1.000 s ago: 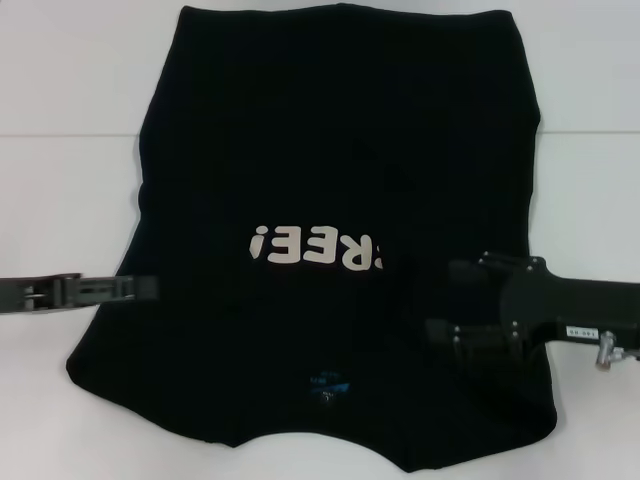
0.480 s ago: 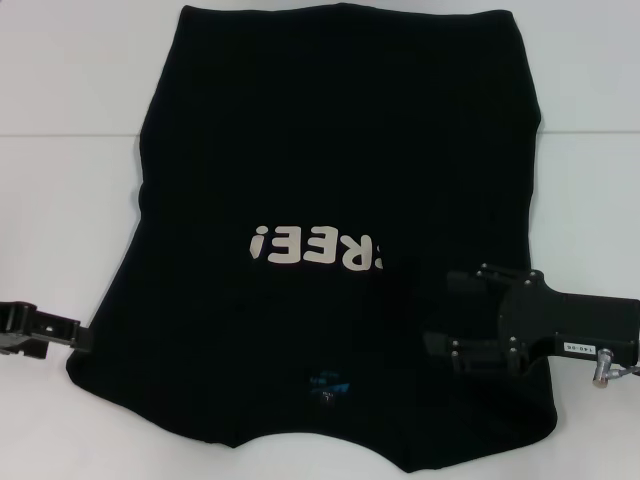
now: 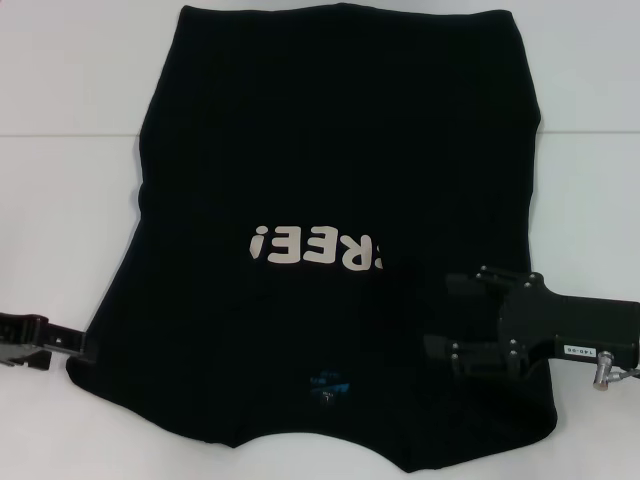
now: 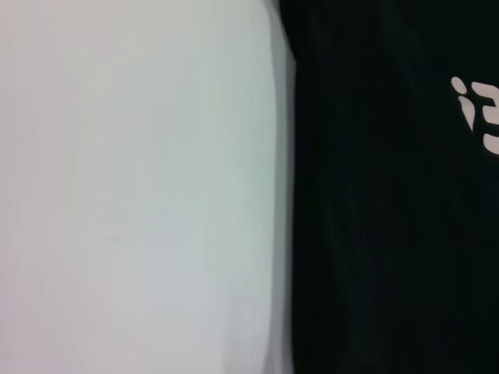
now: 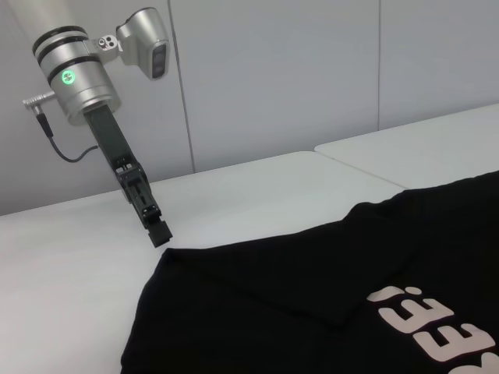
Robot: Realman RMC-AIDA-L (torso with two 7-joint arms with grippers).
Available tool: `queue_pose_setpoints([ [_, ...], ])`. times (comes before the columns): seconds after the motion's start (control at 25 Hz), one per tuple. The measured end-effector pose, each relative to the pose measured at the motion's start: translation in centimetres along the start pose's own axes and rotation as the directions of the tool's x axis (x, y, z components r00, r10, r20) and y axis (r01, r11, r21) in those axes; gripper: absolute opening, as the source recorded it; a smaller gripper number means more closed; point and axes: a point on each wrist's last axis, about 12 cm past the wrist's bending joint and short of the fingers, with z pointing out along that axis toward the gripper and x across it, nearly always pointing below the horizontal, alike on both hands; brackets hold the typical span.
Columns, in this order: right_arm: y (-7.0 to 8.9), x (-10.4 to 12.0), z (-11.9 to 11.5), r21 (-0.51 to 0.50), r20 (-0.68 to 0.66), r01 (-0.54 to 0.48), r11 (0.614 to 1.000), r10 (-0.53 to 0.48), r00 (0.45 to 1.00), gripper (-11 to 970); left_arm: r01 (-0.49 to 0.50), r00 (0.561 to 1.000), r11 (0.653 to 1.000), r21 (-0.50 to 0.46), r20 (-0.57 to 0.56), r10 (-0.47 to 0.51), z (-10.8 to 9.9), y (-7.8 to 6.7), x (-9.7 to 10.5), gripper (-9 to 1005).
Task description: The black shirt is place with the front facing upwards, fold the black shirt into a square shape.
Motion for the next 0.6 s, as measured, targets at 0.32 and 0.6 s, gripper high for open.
queue_pose_setpoints([
  [0.32, 0.0, 0.0, 0.0, -0.002, 0.001, -0.001, 1.000, 0.001, 1.000, 915, 0.001, 1.000, 1.000, -0.009, 0.015, -0.001, 0.8, 0.1, 0.0, 799],
  [0.6, 0.1, 0.1, -0.1, -0.003, -0.001, -0.005, 1.000, 0.005, 1.000, 916, -0.006, 1.000, 1.000, -0.017, 0.000, 0.006, 1.4, 0.0, 0.2, 799],
])
